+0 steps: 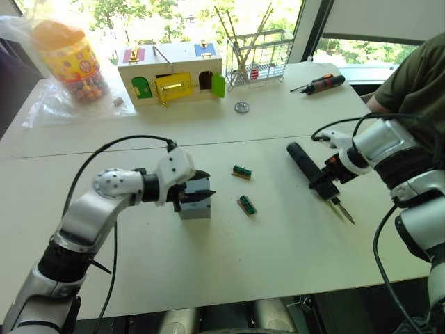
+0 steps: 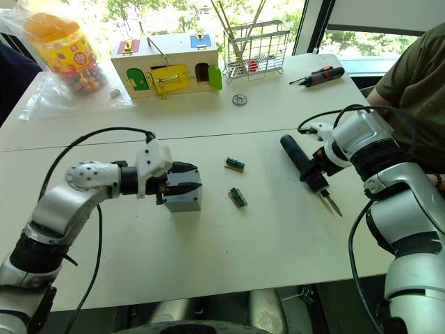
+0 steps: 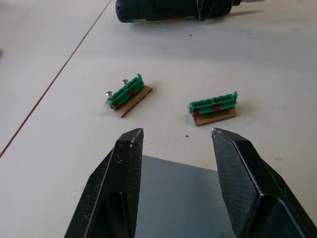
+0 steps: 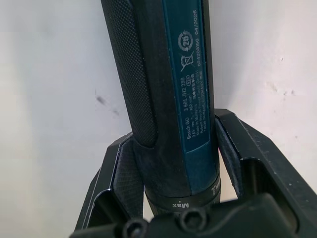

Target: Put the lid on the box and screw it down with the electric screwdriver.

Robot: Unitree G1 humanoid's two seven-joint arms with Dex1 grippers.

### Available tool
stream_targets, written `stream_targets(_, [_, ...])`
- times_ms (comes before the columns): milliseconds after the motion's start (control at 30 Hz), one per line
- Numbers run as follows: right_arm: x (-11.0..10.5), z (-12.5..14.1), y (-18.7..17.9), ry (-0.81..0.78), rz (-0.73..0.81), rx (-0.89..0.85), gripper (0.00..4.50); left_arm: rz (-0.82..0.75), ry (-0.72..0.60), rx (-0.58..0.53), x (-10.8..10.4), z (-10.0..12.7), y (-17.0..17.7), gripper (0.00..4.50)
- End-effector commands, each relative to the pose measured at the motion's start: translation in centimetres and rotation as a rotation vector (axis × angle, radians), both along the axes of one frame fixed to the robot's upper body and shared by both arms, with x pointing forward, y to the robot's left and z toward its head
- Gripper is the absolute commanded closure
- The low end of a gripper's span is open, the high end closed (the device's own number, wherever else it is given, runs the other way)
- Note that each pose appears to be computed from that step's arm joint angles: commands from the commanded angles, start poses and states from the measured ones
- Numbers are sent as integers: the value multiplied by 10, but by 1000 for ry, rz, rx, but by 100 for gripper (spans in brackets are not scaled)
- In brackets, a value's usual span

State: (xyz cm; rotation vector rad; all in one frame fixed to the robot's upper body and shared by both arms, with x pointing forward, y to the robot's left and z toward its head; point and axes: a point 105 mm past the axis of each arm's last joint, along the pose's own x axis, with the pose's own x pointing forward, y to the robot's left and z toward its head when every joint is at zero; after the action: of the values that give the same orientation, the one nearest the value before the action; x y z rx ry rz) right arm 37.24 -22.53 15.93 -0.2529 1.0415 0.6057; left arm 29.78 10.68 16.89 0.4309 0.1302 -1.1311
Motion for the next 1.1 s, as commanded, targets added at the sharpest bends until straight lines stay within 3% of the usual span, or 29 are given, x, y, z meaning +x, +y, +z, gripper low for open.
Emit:
stream_targets(33, [19,112,43,-490,171,284,264,12,-6,-46,0,21,17,229])
stream_targets(100, [17,151,54,-716,176,454,264,24,20,-40,0,22,27,229])
stream_targets(167, [8,163,64,-844,197,530,264,34,38,-12,-1,19,36,229])
stream_targets(233, [-23,168,89,-898,264,733,264,61,74,6,0,15,46,229])
stream_targets(367, [-61,161,128,-973,277,1001,264,76,99,31,-1,12,54,229])
stream_targets(500, [-83,136,169,-955,291,1078,264,33,126,58,-10,10,47,229])
stream_targets(700, [-82,102,197,-977,269,1038,264,24,132,96,-12,1,44,229])
stream_targets(833, [-75,95,202,-998,262,1024,264,18,137,97,-15,-1,40,353])
stream_targets(1100, [-66,83,210,-1023,258,990,264,12,146,90,-15,-8,32,353])
